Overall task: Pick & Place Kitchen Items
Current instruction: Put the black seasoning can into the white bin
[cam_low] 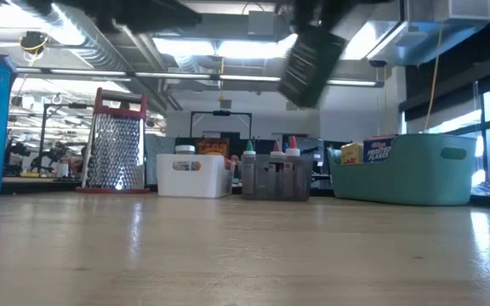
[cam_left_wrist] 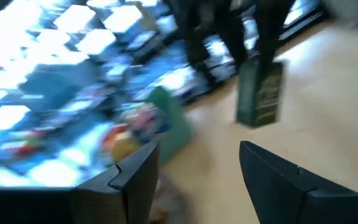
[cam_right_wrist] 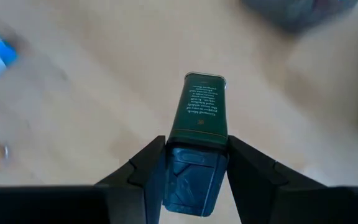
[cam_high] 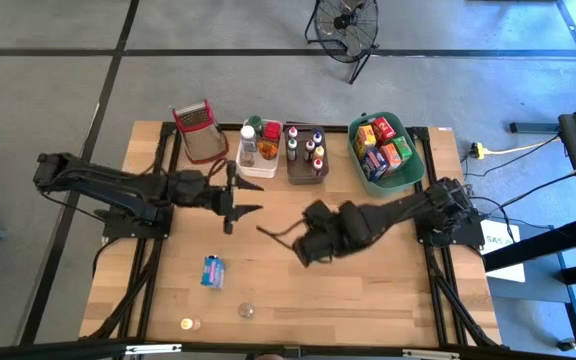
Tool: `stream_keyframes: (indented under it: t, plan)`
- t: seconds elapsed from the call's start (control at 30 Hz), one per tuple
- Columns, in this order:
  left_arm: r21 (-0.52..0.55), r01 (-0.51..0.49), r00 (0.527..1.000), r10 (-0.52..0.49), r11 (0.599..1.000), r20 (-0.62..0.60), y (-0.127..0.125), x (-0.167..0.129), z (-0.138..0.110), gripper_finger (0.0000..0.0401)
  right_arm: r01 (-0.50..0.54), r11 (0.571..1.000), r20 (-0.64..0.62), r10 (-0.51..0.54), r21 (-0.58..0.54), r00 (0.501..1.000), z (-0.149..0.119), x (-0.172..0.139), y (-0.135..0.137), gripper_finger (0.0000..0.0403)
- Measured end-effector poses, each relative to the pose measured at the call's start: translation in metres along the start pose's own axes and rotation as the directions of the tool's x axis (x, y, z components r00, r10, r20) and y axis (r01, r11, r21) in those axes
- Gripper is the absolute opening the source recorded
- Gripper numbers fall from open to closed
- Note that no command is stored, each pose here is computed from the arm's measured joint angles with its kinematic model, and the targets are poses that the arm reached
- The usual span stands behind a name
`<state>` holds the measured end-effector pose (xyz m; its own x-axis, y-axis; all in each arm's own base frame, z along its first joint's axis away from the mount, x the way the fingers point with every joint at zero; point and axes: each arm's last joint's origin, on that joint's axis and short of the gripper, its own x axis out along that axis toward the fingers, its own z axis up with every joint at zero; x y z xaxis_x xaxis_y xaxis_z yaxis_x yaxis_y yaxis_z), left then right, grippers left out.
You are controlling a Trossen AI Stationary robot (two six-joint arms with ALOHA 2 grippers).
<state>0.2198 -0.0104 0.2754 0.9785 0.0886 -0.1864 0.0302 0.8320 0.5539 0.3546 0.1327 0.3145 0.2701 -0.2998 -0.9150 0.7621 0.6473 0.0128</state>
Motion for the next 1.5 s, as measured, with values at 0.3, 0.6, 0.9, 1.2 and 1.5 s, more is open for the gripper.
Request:
stream_keyframes:
  t: [0.3, 0.6, 0.9, 1.2, 1.5]
  plan:
    - [0.184, -0.426, 0.904, 0.416, 0.885, 0.094, -0.027, -0.015, -0.012, 0.0214, 0.055, 0.992, 0.370, -0.009, -0.113, 0.929, 0.057, -0.033, -0.011, 0.0145]
    - [0.236, -0.501, 0.863, 0.460, 0.833, 0.209, -0.031, -0.023, -0.007, 0.0214, 0.163, 0.977, 0.660, -0.030, -0.140, 0.751, 0.095, -0.059, -0.008, 0.0145]
    - [0.400, -0.573, 0.820, 0.504, 0.716, 0.272, -0.033, -0.014, -0.005, 0.0214, 0.134, 0.960, 0.775, 0.113, -0.247, 0.622, 0.136, -0.076, -0.002, 0.0145]
    - [0.466, -0.420, 0.906, 0.384, 0.778, 0.177, -0.050, 0.004, -0.021, 0.0214, 0.100, 0.945, 0.765, 0.188, -0.313, 0.616, 0.143, -0.076, -0.002, 0.0145]
    - [0.612, -0.300, 0.954, 0.244, 0.732, 0.176, -0.065, 0.017, -0.031, 0.0214, 0.063, 0.939, 0.758, 0.232, -0.338, 0.610, 0.143, -0.078, 0.000, 0.0145]
